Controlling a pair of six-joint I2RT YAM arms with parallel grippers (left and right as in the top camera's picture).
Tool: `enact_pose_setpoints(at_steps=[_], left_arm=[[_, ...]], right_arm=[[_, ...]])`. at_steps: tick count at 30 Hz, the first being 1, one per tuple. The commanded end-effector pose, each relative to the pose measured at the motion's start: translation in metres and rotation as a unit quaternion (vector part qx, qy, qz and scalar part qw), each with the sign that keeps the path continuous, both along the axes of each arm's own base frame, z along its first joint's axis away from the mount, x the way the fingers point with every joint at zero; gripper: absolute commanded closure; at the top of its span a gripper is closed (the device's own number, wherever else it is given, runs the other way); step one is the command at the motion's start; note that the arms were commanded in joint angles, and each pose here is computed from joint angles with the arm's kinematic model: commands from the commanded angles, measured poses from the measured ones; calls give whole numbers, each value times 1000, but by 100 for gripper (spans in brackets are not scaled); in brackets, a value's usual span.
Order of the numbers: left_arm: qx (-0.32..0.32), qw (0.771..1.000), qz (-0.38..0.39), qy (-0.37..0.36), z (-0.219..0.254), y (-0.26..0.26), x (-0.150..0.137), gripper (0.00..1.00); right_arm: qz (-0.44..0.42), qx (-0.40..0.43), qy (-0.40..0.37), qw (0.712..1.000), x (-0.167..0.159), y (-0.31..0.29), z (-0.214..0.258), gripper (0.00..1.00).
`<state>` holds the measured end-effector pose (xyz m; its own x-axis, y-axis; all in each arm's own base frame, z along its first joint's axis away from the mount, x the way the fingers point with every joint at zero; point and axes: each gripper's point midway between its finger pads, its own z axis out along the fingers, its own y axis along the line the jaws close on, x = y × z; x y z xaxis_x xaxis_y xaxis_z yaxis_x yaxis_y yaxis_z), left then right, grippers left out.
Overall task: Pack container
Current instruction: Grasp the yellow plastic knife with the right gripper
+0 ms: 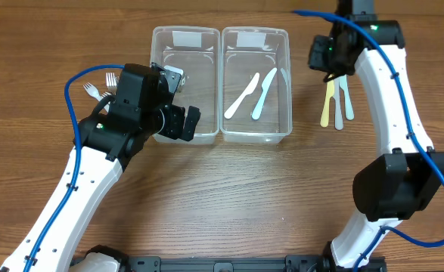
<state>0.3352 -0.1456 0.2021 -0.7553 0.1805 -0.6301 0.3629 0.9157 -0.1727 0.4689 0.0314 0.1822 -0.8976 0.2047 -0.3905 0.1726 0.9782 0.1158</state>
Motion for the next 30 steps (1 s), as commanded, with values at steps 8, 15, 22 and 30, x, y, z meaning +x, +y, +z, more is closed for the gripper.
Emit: enact_pose_setpoints(at_steps=[8,15,22,30], left_arm=[[-13,1000,-4,-5,9,-7,4,0],[-13,1000,-4,-5,9,-7,4,0],[-13,1000,-4,-5,9,-7,4,0],[-13,1000,-4,-5,9,-7,4,0]], right_arm=[[-74,-16,92,993,1,-72,-101,50],[-72,-16,103,992,8,-76,-128,46],[-69,-6,154,986,-4,-72,-164,52],[-69,-5,161,984,-6,-72,-177,53]])
